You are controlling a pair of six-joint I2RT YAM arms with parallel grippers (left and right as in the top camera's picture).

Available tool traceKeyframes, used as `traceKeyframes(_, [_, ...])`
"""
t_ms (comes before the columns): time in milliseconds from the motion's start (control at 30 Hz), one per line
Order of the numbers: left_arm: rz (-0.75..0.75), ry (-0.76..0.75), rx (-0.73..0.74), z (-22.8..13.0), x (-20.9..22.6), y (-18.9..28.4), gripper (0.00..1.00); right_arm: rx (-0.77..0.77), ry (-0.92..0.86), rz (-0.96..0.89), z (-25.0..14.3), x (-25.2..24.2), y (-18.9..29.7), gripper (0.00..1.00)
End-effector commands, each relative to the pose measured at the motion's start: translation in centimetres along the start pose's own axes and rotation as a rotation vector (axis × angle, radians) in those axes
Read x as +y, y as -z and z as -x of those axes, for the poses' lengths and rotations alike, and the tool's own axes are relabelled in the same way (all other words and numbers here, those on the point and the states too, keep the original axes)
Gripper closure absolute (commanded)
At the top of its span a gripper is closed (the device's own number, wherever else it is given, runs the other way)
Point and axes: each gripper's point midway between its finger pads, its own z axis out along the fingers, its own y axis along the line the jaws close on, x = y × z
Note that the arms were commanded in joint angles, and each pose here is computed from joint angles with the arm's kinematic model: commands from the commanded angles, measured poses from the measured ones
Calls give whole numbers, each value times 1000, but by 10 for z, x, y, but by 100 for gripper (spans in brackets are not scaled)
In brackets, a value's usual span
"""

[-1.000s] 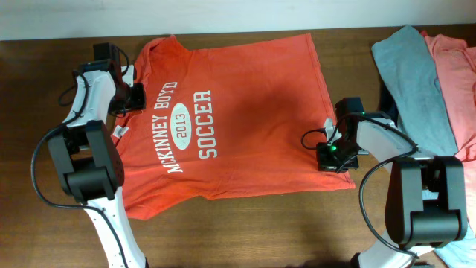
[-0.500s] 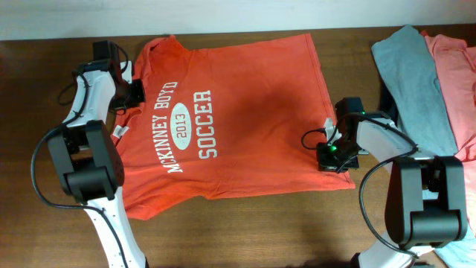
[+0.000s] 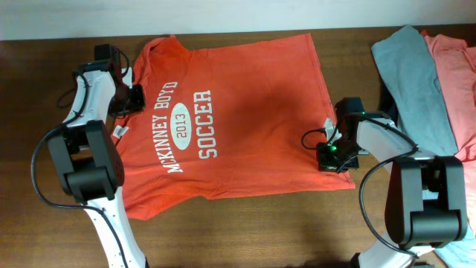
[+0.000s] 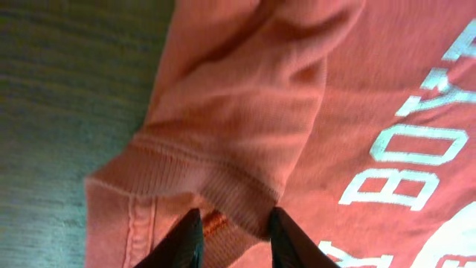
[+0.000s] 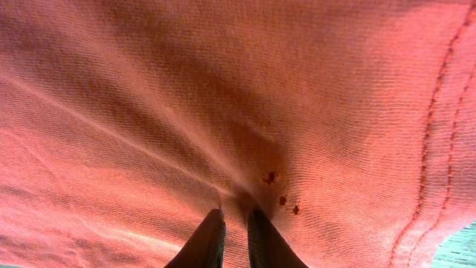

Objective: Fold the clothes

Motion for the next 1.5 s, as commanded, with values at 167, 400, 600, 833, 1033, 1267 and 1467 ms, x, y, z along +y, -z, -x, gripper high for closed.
traceKeyframes(167, [-5,27,12,-2,-1,-16,70,41,-14,-57,-12,-11,-8,83])
traceKeyframes(400, [-10,38,-9,4,-1,-16,71,41,-14,-57,-12,-11,-8,82])
traceKeyframes(600, [-12,43,-33,10,-2,-16,89,41,-14,-57,-12,-11,-8,83])
traceKeyframes(833, [-12,42,-50,14,-2,-15,100,40,-14,-57,-12,-11,-8,82])
traceKeyframes(1033, [57,56,-86,22,13,-14,100,40,-14,-57,-12,-11,-8,83])
traceKeyframes(1267, [275,314,-161,30,76,-5,99,41,-14,-57,-12,-11,-8,83])
traceKeyframes(1467, [61,355,-143,33,73,-3,100,40,-14,-57,-12,-11,-8,82])
